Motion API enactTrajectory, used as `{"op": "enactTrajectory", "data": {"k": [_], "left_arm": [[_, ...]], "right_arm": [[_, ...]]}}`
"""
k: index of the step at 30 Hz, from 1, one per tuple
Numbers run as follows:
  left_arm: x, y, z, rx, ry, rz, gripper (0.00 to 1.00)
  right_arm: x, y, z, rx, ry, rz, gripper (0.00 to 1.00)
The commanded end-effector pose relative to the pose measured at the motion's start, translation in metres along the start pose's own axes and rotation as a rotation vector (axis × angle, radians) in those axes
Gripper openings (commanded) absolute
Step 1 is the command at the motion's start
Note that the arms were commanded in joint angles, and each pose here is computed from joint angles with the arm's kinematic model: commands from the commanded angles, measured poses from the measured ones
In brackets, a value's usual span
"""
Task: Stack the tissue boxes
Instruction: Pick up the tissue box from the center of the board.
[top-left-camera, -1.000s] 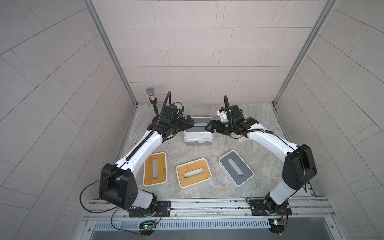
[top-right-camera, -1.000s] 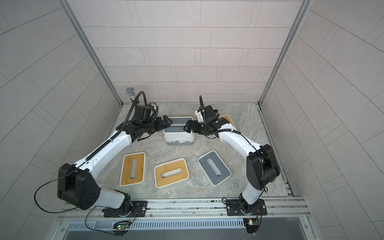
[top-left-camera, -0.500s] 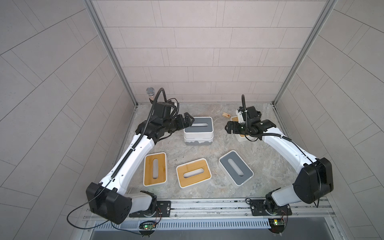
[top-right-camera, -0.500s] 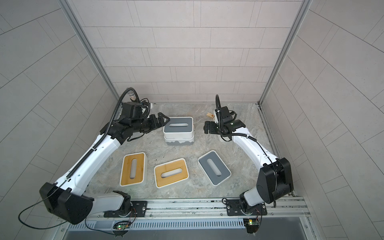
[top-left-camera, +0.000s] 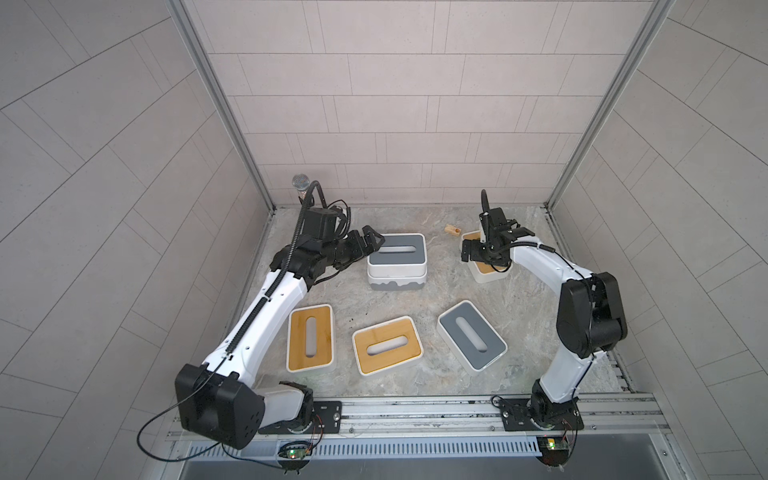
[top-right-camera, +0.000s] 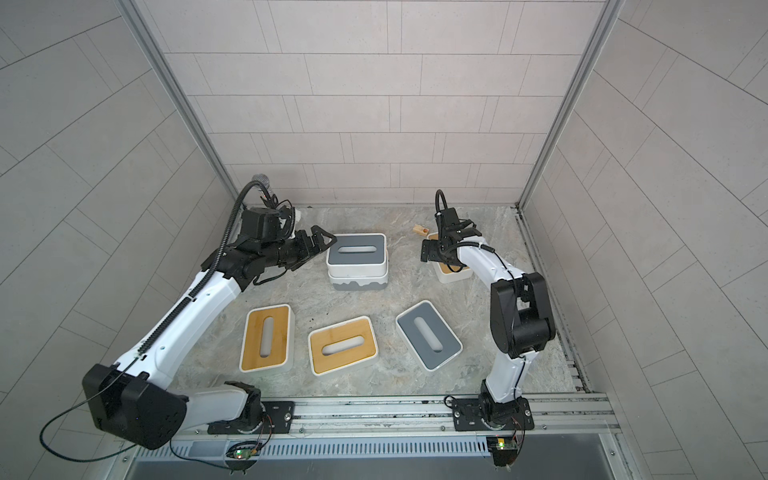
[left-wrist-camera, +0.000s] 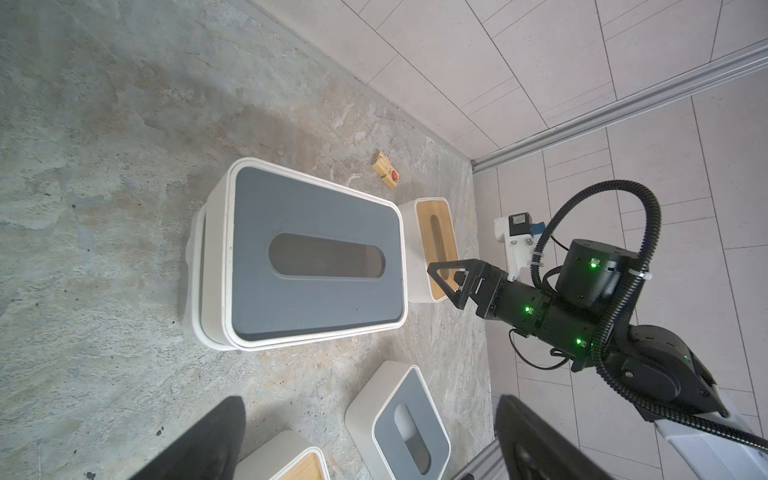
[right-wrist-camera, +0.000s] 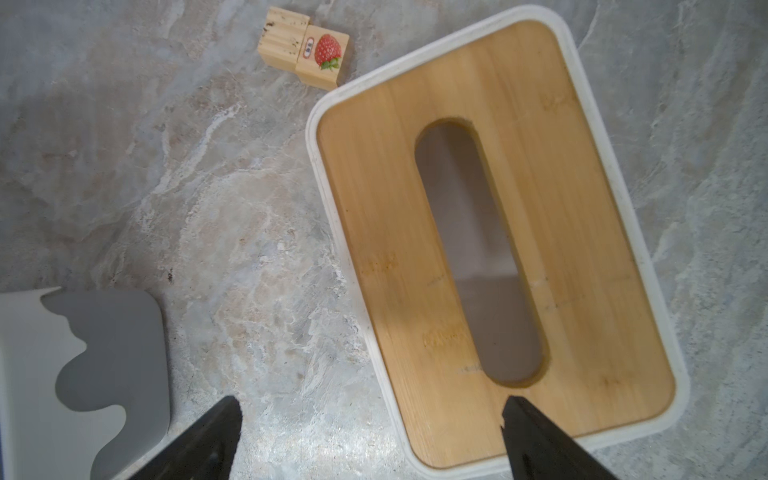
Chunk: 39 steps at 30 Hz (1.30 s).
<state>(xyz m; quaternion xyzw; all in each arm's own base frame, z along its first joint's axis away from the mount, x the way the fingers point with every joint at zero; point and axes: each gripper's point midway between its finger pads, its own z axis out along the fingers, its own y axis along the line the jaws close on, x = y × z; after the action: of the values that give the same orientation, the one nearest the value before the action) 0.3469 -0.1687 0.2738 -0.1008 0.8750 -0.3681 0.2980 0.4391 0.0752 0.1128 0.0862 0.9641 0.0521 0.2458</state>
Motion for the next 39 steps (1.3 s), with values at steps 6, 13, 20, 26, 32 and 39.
{"op": "enactTrajectory", "data": {"k": [6,13,20,26,32,39], "left_arm": [[-0.016,0.004,-0.012,0.009,-0.085,0.006,1.0],[-0.016,0.007,-0.014,-0.012,-0.087,0.018,1.0],[-0.019,0.007,-0.015,-0.014,-0.092,0.019,1.0],[-0.02,0.007,-0.018,-0.022,-0.106,0.026,1.0],[-0.021,0.005,-0.018,-0.011,-0.102,0.015,1.0],[-0.021,0.01,-0.019,-0.032,-0.117,0.017,1.0]], "right_arm": [[-0.013,0.003,0.025,-0.022,0.022,0.014,1.0],[-0.003,0.007,0.042,-0.029,0.07,0.002,0.99],[0.014,0.022,0.04,-0.045,0.093,-0.041,0.94],[0.016,0.024,0.042,-0.003,0.097,-0.076,0.86],[0.0,0.014,0.037,0.074,0.071,-0.131,0.76],[-0.002,0.014,0.046,0.097,0.102,-0.179,0.73]]}}
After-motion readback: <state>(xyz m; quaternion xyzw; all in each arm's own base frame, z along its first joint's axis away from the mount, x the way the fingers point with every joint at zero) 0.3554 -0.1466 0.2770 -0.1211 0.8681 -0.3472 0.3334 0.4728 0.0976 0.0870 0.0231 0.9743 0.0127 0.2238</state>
